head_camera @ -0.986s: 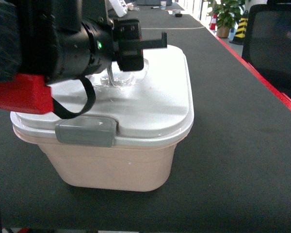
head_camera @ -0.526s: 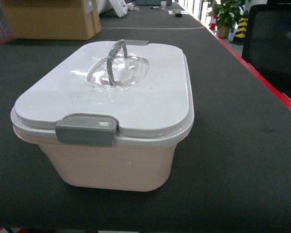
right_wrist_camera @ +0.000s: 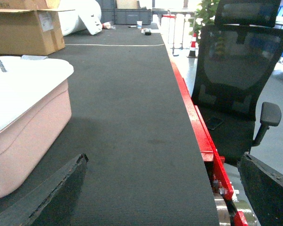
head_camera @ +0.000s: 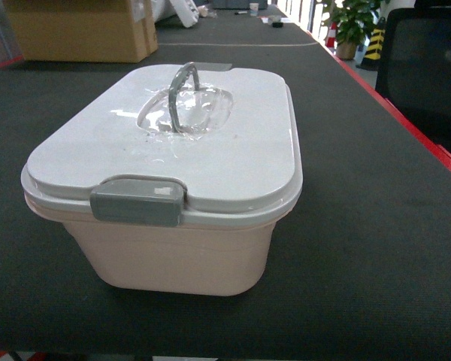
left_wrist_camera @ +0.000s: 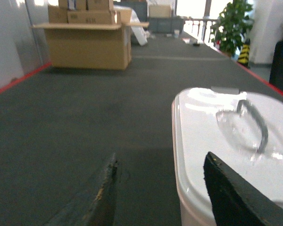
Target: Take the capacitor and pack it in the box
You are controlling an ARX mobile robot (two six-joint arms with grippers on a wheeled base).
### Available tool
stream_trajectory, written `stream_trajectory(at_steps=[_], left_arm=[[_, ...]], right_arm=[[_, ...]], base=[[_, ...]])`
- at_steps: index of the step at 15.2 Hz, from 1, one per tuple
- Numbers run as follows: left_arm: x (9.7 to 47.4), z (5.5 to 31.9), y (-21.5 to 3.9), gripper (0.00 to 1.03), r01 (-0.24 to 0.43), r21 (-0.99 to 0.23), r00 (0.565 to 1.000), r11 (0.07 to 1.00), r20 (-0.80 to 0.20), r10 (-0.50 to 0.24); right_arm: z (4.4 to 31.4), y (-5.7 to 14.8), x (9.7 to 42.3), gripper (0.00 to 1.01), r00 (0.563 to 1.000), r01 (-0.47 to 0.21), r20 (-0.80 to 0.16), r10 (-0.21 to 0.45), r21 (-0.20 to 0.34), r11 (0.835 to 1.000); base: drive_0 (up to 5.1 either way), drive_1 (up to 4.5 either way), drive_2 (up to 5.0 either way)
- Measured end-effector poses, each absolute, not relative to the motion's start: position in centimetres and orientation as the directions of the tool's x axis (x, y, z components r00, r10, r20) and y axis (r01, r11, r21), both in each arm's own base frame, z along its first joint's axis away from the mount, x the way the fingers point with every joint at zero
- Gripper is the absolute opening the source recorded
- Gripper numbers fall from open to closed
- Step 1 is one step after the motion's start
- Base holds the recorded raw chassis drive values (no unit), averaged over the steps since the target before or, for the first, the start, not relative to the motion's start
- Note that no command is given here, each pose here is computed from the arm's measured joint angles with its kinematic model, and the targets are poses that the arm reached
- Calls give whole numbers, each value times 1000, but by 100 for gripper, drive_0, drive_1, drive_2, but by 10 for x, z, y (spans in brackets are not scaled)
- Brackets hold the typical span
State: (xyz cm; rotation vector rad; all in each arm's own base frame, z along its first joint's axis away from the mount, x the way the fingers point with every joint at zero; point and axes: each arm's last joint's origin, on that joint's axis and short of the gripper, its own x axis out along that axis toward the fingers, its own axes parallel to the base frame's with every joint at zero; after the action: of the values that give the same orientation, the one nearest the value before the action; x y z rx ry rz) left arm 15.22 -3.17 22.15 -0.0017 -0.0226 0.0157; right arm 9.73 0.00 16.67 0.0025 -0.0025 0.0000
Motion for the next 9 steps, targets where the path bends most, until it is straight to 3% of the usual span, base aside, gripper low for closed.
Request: stream_trajectory(at_steps=[2,4,8,9], left_arm=[[145,200,-24,29,1,11,999,1000,-32,-1],[137,198,-17,4,-4,3,1000,1000,5,4],[126,181,-1,2,2,2,1000,1000,-15,-2],[124,181,2,2,-26,0,1000,1000,-3,26]], right_arm=[[167,0,97,98,1000,0,2,0,2,1000],[167,0,97,98,1000,0,2,0,2,1000],[167,0,97,98,1000,0,2,0,2,1000],[167,0,97,98,1000,1,2,-1,2,1000]], base=[[0,0,0],[0,0,0],[0,0,0],[0,0,0]])
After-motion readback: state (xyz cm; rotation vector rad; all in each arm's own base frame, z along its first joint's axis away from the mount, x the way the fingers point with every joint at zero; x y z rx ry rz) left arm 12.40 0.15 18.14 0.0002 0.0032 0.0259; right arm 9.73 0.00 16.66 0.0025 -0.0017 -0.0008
